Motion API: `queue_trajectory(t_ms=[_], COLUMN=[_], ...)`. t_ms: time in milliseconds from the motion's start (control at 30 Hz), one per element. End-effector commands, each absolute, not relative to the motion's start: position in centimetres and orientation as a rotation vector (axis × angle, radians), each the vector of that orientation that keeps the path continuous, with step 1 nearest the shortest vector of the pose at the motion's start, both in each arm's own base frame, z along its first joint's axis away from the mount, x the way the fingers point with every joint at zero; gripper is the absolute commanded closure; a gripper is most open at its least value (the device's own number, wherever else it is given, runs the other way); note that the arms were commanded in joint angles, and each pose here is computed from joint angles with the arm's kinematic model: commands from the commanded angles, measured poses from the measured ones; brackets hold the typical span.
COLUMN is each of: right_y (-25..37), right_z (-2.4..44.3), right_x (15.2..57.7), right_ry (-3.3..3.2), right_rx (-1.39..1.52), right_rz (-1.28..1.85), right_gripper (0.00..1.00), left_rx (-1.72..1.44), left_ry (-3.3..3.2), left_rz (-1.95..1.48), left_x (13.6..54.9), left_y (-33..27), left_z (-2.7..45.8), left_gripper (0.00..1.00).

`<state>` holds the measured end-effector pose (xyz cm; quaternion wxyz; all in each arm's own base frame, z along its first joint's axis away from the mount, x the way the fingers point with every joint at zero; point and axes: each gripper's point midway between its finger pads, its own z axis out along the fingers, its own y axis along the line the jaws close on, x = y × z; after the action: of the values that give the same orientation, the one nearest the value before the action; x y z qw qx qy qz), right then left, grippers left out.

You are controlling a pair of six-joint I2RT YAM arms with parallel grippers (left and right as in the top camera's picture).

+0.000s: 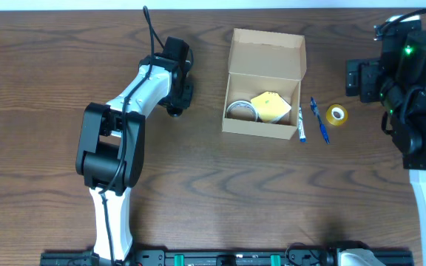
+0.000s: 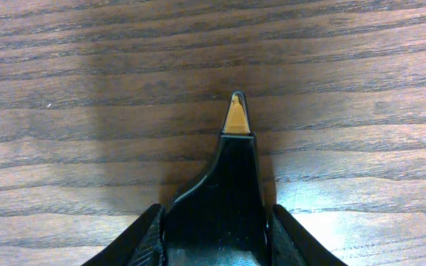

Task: Pack container

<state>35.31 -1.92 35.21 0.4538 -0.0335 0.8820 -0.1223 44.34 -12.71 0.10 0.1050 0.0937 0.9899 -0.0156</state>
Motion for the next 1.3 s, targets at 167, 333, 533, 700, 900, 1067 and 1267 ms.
queue_trajectory(t_ms=[167,333,533,700,900,1067,1267], right_y=[-1.6,-1.6,-1.6,-1.6,-1.6,-1.6,-1.6], right_z=[35.9,35.9,35.8,35.6,35.1,34.7,34.8], right_x=[35.4,35.4,35.5,35.6,36.1,36.4,36.4], right_ry=[2.161,2.161,2.163,2.168,2.184,2.192,2.19], right_rx=[-0.088,-0.088,-0.089,-0.089,-0.092,-0.094,-0.094], right_rz=[-0.296,-0.296,-0.296,-0.297,-0.299,-0.299,-0.299], right_gripper=[0.01,0.01,0.01,0.01,0.01,0.01,0.02], left_rx=[0.286,0.289,0.312,0.335,0.372,0.459,0.571], left_ry=[2.959,2.972,2.937,2.902,2.871,2.822,2.728], left_rz=[-0.041,-0.042,-0.051,-0.058,-0.068,-0.077,-0.093], left_x=[43.5,43.3,44.7,45.8,46.3,46.7,47.4], left_y=[-12.5,-12.6,-13.5,-14.3,-15.5,-17.4,-19.8], left_z=[-1.0,-0.6,1.9,4.4,6.3,8.4,12.1], left_gripper=[0.68,0.68,0.65,0.65,0.65,0.66,0.66])
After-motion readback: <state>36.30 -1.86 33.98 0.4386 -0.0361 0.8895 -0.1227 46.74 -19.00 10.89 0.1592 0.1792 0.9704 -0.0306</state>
